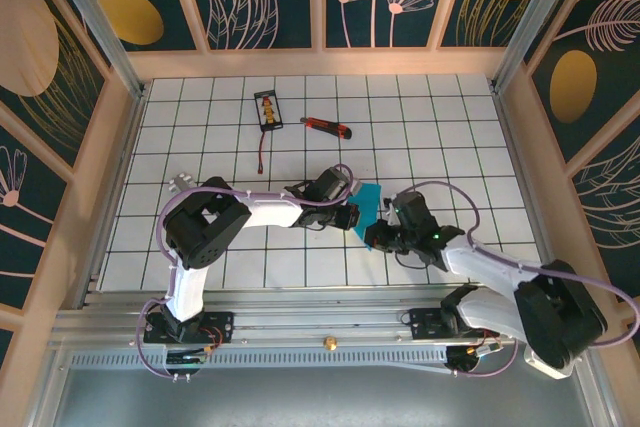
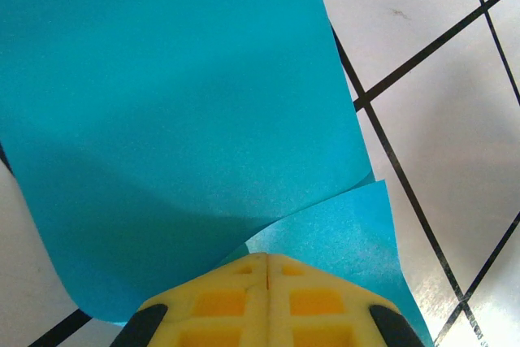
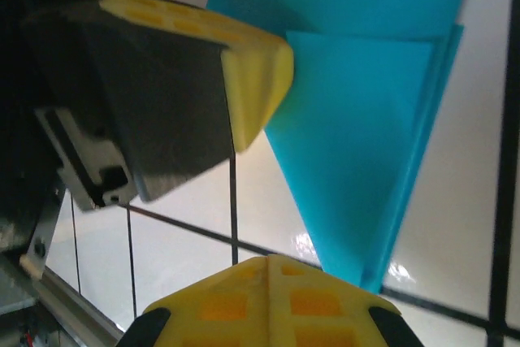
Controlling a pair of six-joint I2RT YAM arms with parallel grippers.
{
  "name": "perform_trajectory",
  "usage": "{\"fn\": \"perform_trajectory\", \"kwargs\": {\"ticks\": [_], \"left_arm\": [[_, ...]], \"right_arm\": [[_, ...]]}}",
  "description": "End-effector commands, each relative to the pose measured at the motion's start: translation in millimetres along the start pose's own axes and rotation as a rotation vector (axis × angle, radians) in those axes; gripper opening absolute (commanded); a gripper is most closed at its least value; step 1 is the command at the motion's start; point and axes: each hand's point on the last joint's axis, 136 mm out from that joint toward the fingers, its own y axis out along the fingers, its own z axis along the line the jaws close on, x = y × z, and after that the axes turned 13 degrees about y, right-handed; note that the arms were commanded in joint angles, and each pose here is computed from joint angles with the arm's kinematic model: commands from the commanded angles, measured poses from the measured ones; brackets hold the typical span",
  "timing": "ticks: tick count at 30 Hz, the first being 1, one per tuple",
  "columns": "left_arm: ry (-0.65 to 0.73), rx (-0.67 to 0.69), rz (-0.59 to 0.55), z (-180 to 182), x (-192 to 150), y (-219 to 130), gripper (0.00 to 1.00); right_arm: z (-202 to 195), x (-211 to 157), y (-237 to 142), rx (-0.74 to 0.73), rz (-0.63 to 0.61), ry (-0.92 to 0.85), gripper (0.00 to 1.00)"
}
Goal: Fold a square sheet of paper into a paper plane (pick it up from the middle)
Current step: Third fold the triangle at the center of the table.
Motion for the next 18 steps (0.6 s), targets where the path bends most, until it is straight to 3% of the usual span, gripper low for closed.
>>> {"fn": "perform_trajectory", "kwargs": {"ticks": [1, 10, 15, 18], "left_arm": [[-0.032, 0.088, 0.114, 26.5, -37.1, 8.9, 0.00], [-0.016, 0.067, 0.046, 14.5, -7.0, -0.5, 0.01], [-0.061, -0.044, -0.074, -14.2, 22.6, -29.3, 0.26], [-0.155, -0.164, -0.118, -33.1, 18.0, -41.3, 0.31]], "right_arm": [[4.6, 9.3, 9.0, 0.028, 0.011, -0.040, 0.00], [-46.0, -8.4, 17.0, -0.087, 0.063, 0.014, 0.00], [-60.7, -16.6, 16.4, -0.122, 0.075, 0.047, 0.00], [-62.0, -16.7, 16.2, -0.128, 0.074, 0.051, 0.00]]}}
